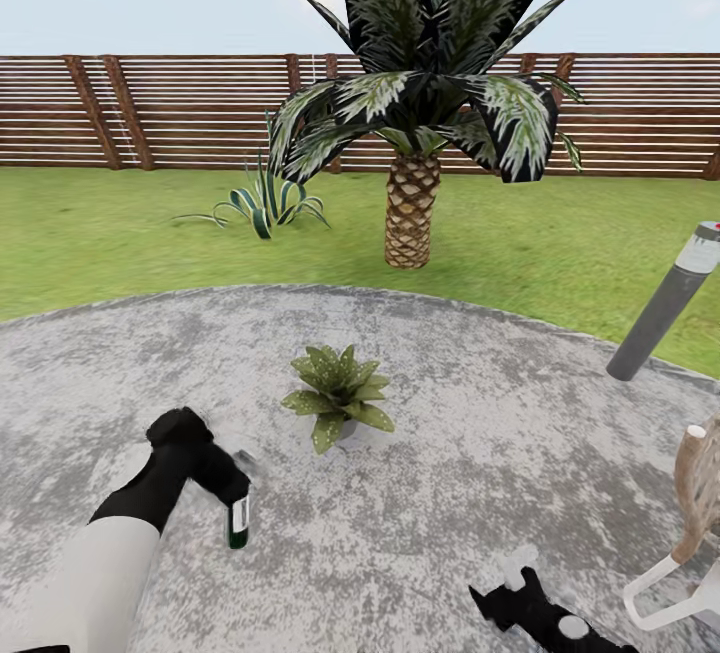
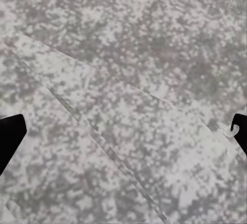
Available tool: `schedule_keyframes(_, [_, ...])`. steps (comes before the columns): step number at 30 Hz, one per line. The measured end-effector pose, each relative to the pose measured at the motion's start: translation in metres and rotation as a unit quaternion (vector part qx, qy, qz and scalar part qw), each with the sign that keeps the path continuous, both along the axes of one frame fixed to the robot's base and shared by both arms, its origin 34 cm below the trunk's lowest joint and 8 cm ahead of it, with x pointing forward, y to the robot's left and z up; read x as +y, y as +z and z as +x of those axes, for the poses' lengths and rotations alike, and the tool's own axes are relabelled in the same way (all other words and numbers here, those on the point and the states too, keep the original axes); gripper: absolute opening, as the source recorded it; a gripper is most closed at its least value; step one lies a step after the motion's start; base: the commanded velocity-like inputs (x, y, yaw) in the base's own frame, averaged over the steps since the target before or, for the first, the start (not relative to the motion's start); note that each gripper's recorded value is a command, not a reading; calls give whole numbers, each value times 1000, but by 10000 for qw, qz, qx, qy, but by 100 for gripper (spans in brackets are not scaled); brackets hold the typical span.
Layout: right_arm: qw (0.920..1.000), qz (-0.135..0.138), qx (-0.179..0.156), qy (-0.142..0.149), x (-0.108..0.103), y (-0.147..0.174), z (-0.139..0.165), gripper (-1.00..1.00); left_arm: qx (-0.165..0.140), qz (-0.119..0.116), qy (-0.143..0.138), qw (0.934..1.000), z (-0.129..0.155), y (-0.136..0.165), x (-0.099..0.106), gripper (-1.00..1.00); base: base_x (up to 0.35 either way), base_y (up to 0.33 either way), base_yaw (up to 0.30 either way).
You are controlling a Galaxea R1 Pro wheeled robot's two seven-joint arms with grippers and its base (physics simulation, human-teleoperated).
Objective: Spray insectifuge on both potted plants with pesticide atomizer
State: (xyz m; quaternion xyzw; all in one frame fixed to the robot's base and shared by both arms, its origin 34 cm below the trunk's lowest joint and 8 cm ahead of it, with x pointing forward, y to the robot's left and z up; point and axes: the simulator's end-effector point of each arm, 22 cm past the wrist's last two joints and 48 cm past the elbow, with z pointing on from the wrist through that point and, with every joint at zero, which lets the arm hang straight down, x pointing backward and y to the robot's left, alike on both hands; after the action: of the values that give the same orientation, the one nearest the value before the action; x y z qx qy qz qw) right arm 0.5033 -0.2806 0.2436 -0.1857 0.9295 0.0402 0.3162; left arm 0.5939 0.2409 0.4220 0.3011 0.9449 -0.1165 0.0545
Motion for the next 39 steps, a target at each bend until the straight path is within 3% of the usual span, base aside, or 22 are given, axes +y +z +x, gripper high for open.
schedule_keyframes(2, [9973, 26, -328, 658, 32, 17, 22, 100, -369, -544, -405, 9970, 8, 7, -3, -100, -1, 0, 0])
schedule_keyframes(4, [9905, 89, -428, 1304, 58, 26, 27, 100, -553, -803, -690, 9928, 9, 3, -7, -100, 0, 0, 0])
schedule_keyframes(7, [9742, 491, -455, 2153, 97, 48, 41, 100, -872, -918, -1296, 9835, 6, -16, -13, -100, 0, 0, 0])
schedule_keyframes(9, [9642, 688, -490, 2515, 113, 70, 63, 100, -1030, -1000, -1716, 9746, -2, -35, -22, -100, 0, 0, 0])
schedule_keyframes(11, [9558, 851, -428, 2780, 123, 87, 77, 100, -993, -1152, -1987, 9682, -15, -50, -36, -100, 0, 0, 0])
schedule_keyframes(14, [9398, 1101, -463, 3202, 143, 117, 95, 100, -924, -1323, -2231, 9613, -28, -58, -61, -100, 0, 0, 0])
schedule_keyframes(18, [9285, 1215, -613, 3455, 156, 138, 103, 100, -768, -1204, -2712, 9519, -40, -64, -74, -100, 0, 0, 0])
schedule_keyframes(22, [9240, 1258, -695, 3544, 163, 146, 106, 100, -730, -1164, -2829, 9493, -43, -66, -77, -100, 0, 0, 0])
schedule_keyframes(23, [9222, 1277, -715, 3579, 166, 148, 106, -100, -731, -1176, -2843, 9487, -44, -66, -80, -100, 0, 0, 0])
schedule_keyframes(27, [9180, 1335, -701, 3667, 170, 151, 103, -100, -747, -1190, -2872, 9475, -43, -65, -84, -100, 0, 0, 0])
schedule_keyframes(32, [8988, 1640, -533, 4030, 187, 158, 84, -100, -850, -1142, -2970, 9442, -40, -64, -98, -100, 0, 0, 0])
schedule_keyframes(35, [8902, 1709, -650, 4173, 199, 170, 85, -100, -842, -1027, -3328, 9336, -45, -67, -115, -100, 0, 0, 0])
schedule_keyframes(39, [8859, 1749, -678, 4242, 205, 174, 84, -100, -839, -1060, -3627, 9221, -52, -66, -141, -100, 0, 0, 0])
